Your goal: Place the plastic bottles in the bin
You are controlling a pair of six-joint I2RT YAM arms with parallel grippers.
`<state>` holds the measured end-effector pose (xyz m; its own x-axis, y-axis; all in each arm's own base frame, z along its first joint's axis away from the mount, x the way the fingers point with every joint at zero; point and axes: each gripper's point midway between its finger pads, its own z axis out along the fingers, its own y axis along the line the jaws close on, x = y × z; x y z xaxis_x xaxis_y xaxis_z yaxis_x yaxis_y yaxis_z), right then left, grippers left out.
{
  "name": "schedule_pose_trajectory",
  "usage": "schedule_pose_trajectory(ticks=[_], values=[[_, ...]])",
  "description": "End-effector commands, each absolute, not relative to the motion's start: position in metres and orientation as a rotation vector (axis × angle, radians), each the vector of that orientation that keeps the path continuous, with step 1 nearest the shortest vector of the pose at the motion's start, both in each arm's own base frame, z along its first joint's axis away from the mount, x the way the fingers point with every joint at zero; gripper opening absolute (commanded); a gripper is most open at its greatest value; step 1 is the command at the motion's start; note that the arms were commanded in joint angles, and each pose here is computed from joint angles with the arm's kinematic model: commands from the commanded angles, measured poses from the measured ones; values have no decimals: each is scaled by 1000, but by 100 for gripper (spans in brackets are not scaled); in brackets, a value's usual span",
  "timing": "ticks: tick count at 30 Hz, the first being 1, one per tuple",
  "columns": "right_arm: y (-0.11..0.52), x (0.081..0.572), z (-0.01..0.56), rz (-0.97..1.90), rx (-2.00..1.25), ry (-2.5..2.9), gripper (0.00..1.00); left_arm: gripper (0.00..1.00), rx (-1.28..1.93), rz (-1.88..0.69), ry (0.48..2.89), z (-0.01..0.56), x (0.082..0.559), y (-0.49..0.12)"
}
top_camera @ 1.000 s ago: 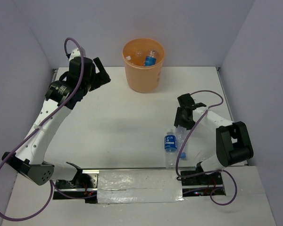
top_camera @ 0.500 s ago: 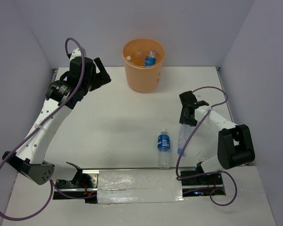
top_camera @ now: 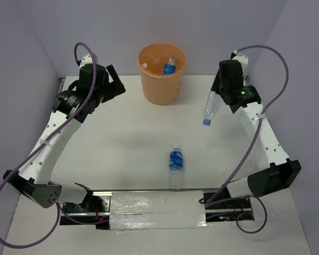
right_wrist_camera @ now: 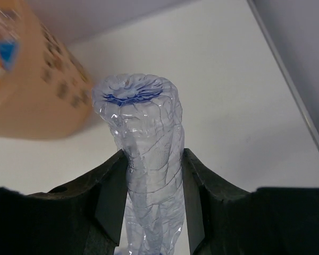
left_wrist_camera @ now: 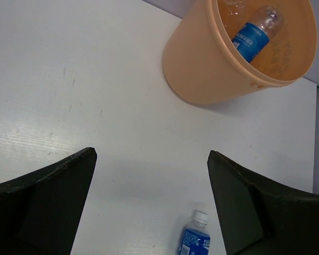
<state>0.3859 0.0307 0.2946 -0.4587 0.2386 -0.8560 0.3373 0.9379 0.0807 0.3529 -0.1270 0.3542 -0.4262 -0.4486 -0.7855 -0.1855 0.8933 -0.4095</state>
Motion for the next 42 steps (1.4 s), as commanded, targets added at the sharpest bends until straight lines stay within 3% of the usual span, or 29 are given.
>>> schedule_pose_trajectory(ticks=[1,9,16,24,35,38,39,42], values=[[31,406,367,-70,405,1881,18,99,-440,-308,2004,354,360,-127],[70,448,517,170,359,1434,18,99,-443,-265,2016,349,360,-122],[125,501,562,297,332,1263,19,99,-449,-229,2017,349,359,-117],[181,562,542,376,313,1186,20,99,-450,-230,2043,345,359,-119],[221,602,427,301,256,1412,22,99,-446,-183,2063,339,363,-115],[223,595,419,297,247,1442,51,99,-444,-193,2060,340,363,-117],[225,592,413,291,238,1457,66,99,-443,-195,2061,340,363,-117],[222,575,432,271,209,1435,80,99,-442,-204,2059,341,362,-118]])
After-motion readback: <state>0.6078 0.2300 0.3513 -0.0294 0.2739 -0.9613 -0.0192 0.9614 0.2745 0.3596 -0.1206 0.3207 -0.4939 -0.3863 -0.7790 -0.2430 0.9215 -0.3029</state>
